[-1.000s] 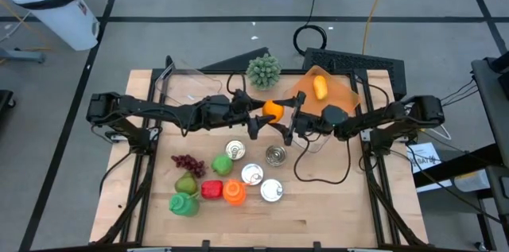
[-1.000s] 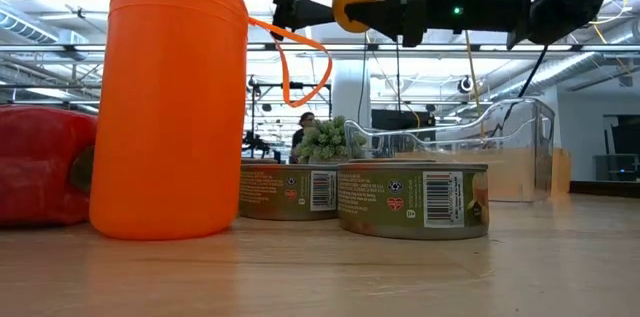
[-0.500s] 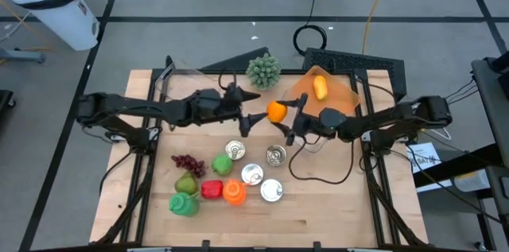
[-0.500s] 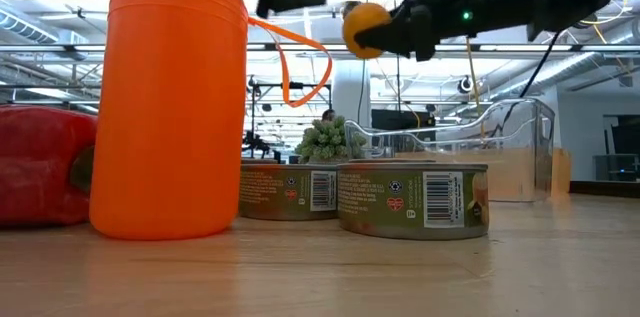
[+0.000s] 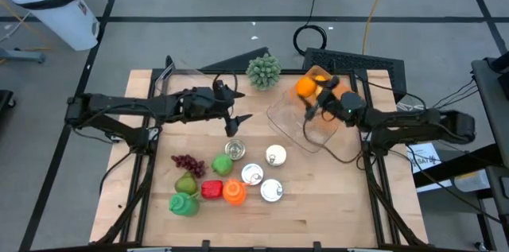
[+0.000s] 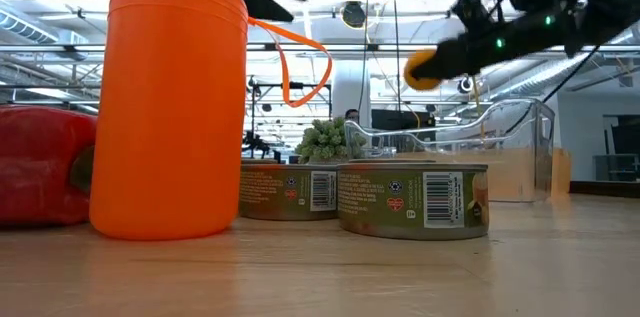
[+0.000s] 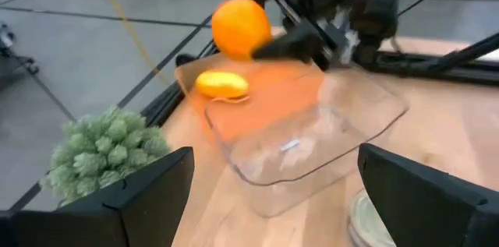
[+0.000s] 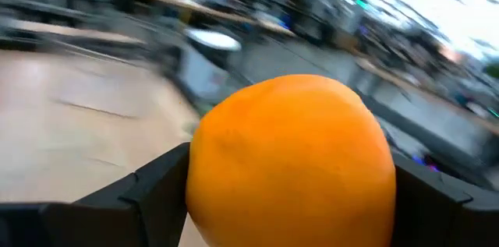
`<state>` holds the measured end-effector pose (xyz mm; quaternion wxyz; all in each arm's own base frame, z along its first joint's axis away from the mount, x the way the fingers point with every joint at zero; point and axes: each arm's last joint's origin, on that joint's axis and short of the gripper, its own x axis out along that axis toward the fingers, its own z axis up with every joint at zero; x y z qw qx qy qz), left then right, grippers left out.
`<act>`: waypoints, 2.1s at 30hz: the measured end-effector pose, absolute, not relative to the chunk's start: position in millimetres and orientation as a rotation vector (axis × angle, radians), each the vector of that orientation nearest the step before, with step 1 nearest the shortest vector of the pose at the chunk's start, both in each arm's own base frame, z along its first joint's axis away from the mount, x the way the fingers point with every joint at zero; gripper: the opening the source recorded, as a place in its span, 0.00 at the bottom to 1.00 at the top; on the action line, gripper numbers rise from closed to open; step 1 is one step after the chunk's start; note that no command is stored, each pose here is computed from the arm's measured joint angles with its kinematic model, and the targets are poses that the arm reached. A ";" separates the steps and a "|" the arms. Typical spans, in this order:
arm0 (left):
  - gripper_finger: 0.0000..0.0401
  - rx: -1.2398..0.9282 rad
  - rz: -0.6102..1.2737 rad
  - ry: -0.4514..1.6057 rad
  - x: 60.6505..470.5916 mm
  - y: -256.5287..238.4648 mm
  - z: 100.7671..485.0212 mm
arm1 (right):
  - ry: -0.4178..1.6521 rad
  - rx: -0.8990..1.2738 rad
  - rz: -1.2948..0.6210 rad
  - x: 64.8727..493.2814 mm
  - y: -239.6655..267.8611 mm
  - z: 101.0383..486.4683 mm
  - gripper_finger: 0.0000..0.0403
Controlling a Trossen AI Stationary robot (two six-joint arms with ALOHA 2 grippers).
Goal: Pick & Place Food Item
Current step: Put the orange into the orange bin, then put the red grapes into the orange bin
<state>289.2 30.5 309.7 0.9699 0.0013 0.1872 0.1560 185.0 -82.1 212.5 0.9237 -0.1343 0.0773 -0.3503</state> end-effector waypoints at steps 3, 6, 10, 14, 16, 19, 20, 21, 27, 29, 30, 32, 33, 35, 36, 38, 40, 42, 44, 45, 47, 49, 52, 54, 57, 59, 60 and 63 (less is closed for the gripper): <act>0.92 0.007 0.345 0.398 295.7 34.0 301.7 | 0.222 -0.255 -0.795 171.2 -100.6 199.6 0.78; 0.92 -0.008 0.391 0.396 301.9 39.5 295.8 | 0.273 -0.191 -0.828 161.1 -115.3 188.2 0.78; 0.92 -0.019 0.417 0.422 309.4 46.2 285.0 | 0.261 -0.083 -0.778 154.5 -128.9 181.0 0.78; 0.92 -0.036 0.434 0.416 312.3 51.3 281.9 | 0.270 -0.003 -0.759 149.9 -139.3 173.4 0.78; 0.92 -0.049 0.440 0.409 312.1 52.3 282.4 | 0.288 0.019 -0.749 148.3 -143.7 168.6 0.78; 0.92 -0.059 0.441 0.394 312.7 52.1 283.5 | 0.305 0.034 -0.741 148.1 -148.4 162.7 0.78; 0.92 -0.059 0.439 0.381 313.2 52.0 284.6 | 0.308 0.036 -0.744 148.3 -149.7 161.0 0.78; 0.92 -0.058 0.435 0.370 313.8 51.1 285.7 | 0.312 0.038 -0.747 148.5 -151.1 159.1 0.78; 0.92 -0.055 0.432 0.362 314.2 50.4 286.5 | 0.324 0.044 -0.748 153.3 -156.6 148.1 0.78; 0.92 -0.055 0.432 0.362 314.2 50.4 286.5 | 0.326 0.045 -0.749 154.6 -157.9 145.2 0.78; 0.92 -0.055 0.432 0.362 314.2 50.4 286.5 | 0.323 0.044 -0.751 155.1 -158.5 144.4 0.78; 0.92 -0.055 0.432 0.363 314.2 50.4 286.5 | 0.313 0.055 -0.754 155.8 -159.3 143.5 0.79; 0.92 -0.055 0.432 0.362 314.2 50.4 286.5 | 0.308 0.064 -0.755 156.0 -159.5 143.2 0.80; 0.92 -0.052 0.431 0.363 314.1 50.4 286.4 | 0.299 0.079 -0.759 156.2 -159.7 143.3 0.83; 0.92 -0.052 0.431 0.364 314.1 50.4 286.4 | 0.294 0.087 -0.759 156.5 -159.9 143.8 0.84; 0.92 -0.052 0.431 0.363 314.1 50.4 286.4 | 0.290 0.089 -0.759 156.7 -160.2 144.4 0.87; 0.92 -0.052 0.431 0.364 314.1 50.4 286.4 | 0.291 0.089 -0.760 156.7 -160.2 144.3 0.90; 0.92 -0.051 0.431 0.364 314.1 50.4 286.4 | 0.291 0.088 -0.760 156.7 -160.2 144.3 0.92; 0.92 -0.050 0.430 0.364 314.1 50.4 286.4 | 0.292 0.084 -0.760 156.7 -160.1 144.3 0.93; 0.92 -0.049 0.430 0.365 314.1 50.4 286.4 | 0.294 0.079 -0.759 156.7 -160.1 144.4 0.94; 0.92 -0.049 0.430 0.365 314.1 50.4 286.4 | 0.288 0.076 -0.759 156.9 -160.2 144.9 0.94; 0.92 -0.050 0.431 0.365 314.1 50.5 286.3 | 0.281 0.073 -0.755 157.4 -159.3 146.5 0.94; 0.92 -0.049 0.431 0.370 313.9 50.5 285.9 | 0.254 0.059 -0.742 158.8 -156.0 152.5 0.94; 0.92 -0.049 0.432 0.370 313.9 50.7 285.9 | 0.230 0.046 -0.727 159.6 -152.4 158.5 0.94; 0.92 -0.045 0.431 0.371 313.9 50.7 285.9 | 0.198 0.016 -0.691 161.7 -143.4 169.0 0.94; 0.92 -0.041 0.430 0.372 313.9 50.7 285.9 | 0.193 -0.016 -0.643 162.6 -135.1 175.8 0.94; 0.92 -0.038 0.429 0.372 313.9 50.7 285.9 | 0.186 -0.028 -0.613 163.3 -130.5 179.3 0.94; 0.92 -0.033 0.428 0.373 313.9 50.7 285.9 | 0.146 -0.044 -0.514 164.2 -115.3 191.0 0.94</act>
